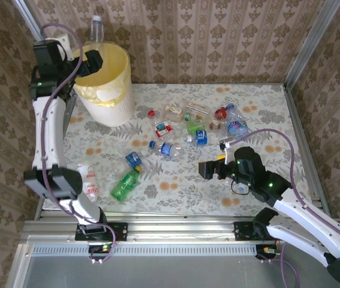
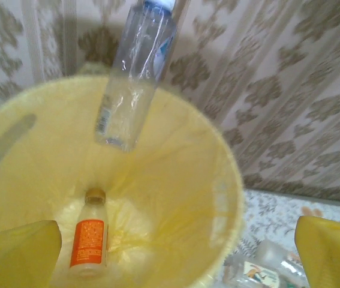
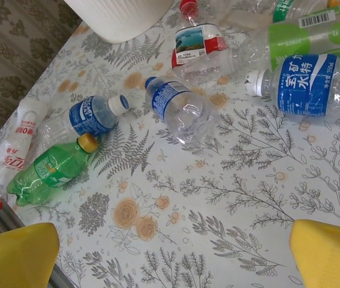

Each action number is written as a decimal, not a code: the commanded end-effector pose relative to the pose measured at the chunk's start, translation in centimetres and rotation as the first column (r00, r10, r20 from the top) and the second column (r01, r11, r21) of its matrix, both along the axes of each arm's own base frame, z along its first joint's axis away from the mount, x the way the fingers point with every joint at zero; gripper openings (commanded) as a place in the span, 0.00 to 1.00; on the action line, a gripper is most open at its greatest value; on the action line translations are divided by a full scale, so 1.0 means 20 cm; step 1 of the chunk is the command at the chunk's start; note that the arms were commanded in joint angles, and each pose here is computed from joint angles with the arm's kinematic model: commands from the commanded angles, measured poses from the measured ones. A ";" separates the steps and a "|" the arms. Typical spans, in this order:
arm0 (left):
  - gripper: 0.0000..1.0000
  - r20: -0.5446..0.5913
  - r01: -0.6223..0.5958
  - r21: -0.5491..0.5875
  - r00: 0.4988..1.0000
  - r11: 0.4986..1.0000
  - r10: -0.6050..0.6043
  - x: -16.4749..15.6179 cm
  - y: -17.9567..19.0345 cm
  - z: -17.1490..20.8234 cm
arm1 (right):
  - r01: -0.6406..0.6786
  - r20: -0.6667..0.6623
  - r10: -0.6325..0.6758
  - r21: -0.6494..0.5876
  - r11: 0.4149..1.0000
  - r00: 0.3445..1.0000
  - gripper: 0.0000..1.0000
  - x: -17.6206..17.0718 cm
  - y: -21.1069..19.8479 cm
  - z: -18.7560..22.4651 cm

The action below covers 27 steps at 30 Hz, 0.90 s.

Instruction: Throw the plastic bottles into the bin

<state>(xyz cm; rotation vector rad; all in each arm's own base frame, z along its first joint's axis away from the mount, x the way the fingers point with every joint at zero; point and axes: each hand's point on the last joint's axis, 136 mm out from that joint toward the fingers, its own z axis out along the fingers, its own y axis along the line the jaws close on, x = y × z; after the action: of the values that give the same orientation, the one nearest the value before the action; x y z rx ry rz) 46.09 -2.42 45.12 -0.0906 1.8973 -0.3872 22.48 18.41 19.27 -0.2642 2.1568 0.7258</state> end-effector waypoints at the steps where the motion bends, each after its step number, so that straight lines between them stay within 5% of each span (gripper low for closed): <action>1: 1.00 0.148 -0.026 0.006 0.989 1.000 0.025 -0.32 0.00 0.32 | 0.004 -0.029 -0.004 -0.030 1.000 1.000 1.00 -0.01 -0.02 -0.08; 13: 1.00 0.202 -0.085 0.036 0.977 0.996 0.076 -0.79 0.04 0.30 | -0.005 -0.032 0.004 -0.035 0.999 0.999 1.00 0.00 -0.01 -0.08; 27: 1.00 -0.210 -0.125 0.075 0.968 0.989 0.138 -1.07 0.08 -0.43 | -0.017 -0.060 0.014 -0.055 0.998 0.998 1.00 0.00 0.00 -0.12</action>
<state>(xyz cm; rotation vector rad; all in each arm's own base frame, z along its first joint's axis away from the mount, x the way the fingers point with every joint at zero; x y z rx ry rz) 26.10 -1.24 39.59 -0.1907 2.0047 -0.2664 22.64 18.46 17.39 -0.2668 2.2189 0.6997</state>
